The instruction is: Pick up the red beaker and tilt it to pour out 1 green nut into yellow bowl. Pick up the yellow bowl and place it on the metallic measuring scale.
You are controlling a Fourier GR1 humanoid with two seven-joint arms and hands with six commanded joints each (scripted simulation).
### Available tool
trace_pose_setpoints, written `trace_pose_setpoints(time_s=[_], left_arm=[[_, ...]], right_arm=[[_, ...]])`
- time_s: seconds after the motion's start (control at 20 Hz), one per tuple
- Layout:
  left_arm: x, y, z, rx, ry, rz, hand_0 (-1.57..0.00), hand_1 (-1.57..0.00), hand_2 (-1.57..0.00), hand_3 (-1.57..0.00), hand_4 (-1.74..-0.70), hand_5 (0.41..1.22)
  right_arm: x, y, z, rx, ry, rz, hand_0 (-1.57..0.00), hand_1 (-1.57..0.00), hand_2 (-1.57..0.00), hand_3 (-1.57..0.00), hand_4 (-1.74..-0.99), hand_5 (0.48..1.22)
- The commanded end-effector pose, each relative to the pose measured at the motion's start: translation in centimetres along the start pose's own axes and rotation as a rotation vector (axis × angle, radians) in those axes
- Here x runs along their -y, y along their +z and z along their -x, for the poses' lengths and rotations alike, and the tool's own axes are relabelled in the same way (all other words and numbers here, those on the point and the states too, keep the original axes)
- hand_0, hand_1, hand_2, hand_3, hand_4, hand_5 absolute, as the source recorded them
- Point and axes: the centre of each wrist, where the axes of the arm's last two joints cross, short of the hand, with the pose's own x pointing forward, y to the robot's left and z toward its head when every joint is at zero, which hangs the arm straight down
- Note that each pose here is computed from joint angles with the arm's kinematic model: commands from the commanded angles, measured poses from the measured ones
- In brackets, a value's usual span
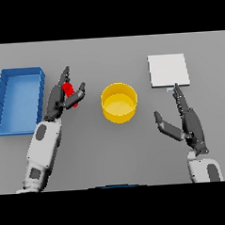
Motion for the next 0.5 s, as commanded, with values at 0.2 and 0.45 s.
trace_pose_setpoints(time_s=[0.2,0.45], left_arm=[[1.1,-0.7,0.3,-0.010,-0.033,-0.062,-0.76,-0.78,-0.84,-0.88,-1.52,0.999],[1.8,-0.6,0.1,0.019,-0.078,-0.033,-1.30,-1.31,-1.33,-1.24,-1.60,1.148]], right_arm=[[0.4,0.2,0.1,-0.020,0.002,0.008,0.00,0.00,0.00,0.00,-1.239,0.648],[-0.1,0.1,0.2,-0.010,-0.016,0.007,0.00,0.00,0.00,0.00,-1.250,0.647]])
